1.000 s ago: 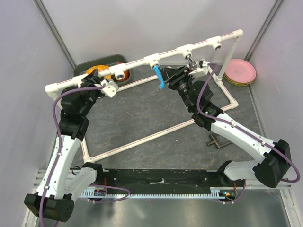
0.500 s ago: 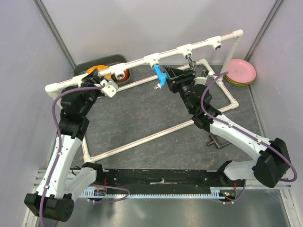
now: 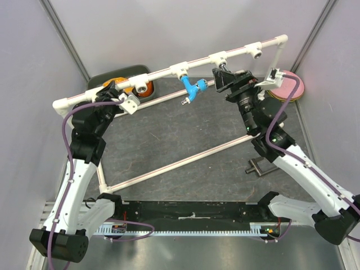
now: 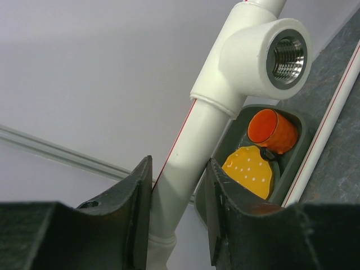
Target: Install the water faucets
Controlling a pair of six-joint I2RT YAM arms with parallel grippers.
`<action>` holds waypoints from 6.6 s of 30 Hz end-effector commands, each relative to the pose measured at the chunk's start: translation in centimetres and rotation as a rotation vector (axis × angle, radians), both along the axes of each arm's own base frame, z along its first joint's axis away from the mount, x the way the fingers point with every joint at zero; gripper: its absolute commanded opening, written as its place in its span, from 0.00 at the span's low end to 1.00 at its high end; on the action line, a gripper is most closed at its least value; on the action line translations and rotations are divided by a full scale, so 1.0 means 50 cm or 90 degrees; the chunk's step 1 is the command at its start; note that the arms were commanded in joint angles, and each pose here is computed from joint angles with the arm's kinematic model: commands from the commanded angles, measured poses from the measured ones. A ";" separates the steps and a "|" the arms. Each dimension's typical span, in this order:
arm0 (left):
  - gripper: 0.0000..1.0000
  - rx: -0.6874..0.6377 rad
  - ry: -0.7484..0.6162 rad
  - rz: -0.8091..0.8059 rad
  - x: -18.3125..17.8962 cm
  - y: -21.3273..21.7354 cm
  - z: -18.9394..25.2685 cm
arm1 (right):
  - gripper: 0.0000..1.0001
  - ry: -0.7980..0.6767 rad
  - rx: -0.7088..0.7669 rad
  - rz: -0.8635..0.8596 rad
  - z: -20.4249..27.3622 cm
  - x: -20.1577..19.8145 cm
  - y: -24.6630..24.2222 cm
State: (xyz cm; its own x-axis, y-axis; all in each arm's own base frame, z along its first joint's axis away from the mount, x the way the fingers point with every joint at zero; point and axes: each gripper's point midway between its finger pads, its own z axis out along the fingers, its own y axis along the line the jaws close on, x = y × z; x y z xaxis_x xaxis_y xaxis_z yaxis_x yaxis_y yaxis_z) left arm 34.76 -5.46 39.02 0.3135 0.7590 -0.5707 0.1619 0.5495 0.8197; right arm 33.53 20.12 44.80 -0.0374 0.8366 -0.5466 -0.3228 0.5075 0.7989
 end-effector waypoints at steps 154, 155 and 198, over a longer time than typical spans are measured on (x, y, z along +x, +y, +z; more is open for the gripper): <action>0.02 -0.078 0.076 0.061 0.010 0.038 -0.057 | 0.98 -0.180 -1.795 -0.188 -0.135 0.017 0.152; 0.02 -0.078 0.074 0.061 0.010 0.038 -0.055 | 0.98 -0.180 -1.798 -0.191 -0.139 0.021 0.157; 0.02 -0.074 0.080 0.064 0.013 0.041 -0.061 | 0.14 -0.075 -0.606 -0.151 0.009 0.072 0.129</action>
